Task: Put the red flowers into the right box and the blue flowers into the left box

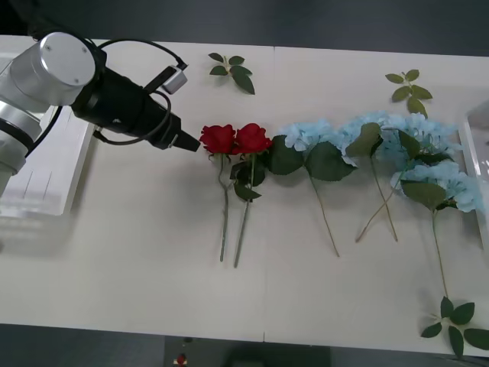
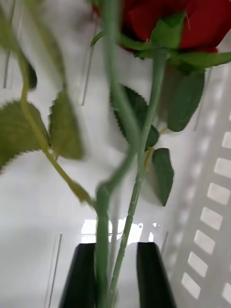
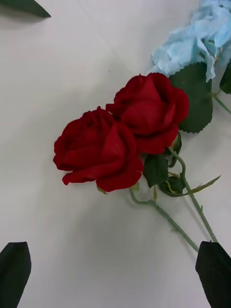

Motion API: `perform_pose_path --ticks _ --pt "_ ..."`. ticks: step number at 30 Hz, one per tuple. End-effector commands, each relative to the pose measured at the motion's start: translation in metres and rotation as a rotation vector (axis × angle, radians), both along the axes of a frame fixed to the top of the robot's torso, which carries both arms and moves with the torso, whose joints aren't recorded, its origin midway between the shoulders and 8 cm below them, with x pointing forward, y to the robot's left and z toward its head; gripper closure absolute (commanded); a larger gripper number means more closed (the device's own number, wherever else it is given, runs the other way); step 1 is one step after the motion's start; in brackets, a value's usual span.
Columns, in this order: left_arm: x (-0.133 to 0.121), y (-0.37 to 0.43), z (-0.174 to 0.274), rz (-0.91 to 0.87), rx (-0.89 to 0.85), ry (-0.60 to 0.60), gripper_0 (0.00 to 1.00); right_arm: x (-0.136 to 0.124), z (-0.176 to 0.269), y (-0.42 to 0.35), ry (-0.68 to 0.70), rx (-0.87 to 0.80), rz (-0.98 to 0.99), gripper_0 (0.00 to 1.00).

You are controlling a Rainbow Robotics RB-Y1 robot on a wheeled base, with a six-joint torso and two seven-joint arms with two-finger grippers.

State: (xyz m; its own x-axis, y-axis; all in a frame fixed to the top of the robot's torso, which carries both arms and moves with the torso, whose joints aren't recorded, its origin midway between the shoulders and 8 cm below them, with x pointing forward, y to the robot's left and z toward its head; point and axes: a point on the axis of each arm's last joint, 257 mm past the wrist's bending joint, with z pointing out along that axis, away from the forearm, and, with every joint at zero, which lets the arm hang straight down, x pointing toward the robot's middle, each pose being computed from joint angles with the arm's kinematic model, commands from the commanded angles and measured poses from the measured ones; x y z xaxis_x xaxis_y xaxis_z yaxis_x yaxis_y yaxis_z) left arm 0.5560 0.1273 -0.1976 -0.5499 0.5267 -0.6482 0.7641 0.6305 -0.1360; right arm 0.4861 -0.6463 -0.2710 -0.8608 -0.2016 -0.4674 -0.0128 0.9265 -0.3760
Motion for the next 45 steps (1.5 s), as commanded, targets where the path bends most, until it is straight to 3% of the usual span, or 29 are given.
perform_pose_path --ticks 1,10,16,28,34,39,45 --pt "0.002 -0.02 0.009 -0.015 0.014 -0.008 0.0 0.01 0.024 -0.015 -0.053 -0.029 0.003 0.17" --pt "0.0 -0.041 -0.019 -0.011 0.032 0.021 0.0 0.01 0.025 -0.015 -0.062 -0.016 0.004 0.16" --pt "0.002 -0.051 -0.03 -0.005 0.057 0.015 0.0 -0.002 0.056 -0.002 0.006 0.033 0.085 0.16" --pt "0.01 -0.063 -0.064 0.018 0.106 -0.032 0.0 -0.065 0.118 0.088 0.185 0.371 0.331 0.15" --pt "0.01 -0.066 -0.082 0.026 0.128 -0.045 0.0 -0.08 0.134 0.153 0.194 0.493 0.553 0.13" --pt "0.012 -0.07 -0.093 0.04 0.129 -0.06 0.0 -0.09 0.137 0.21 0.176 0.682 0.586 0.08" --pt "0.012 -0.068 -0.101 0.044 0.145 -0.061 0.0 -0.094 0.125 0.24 0.181 0.66 0.617 0.07"
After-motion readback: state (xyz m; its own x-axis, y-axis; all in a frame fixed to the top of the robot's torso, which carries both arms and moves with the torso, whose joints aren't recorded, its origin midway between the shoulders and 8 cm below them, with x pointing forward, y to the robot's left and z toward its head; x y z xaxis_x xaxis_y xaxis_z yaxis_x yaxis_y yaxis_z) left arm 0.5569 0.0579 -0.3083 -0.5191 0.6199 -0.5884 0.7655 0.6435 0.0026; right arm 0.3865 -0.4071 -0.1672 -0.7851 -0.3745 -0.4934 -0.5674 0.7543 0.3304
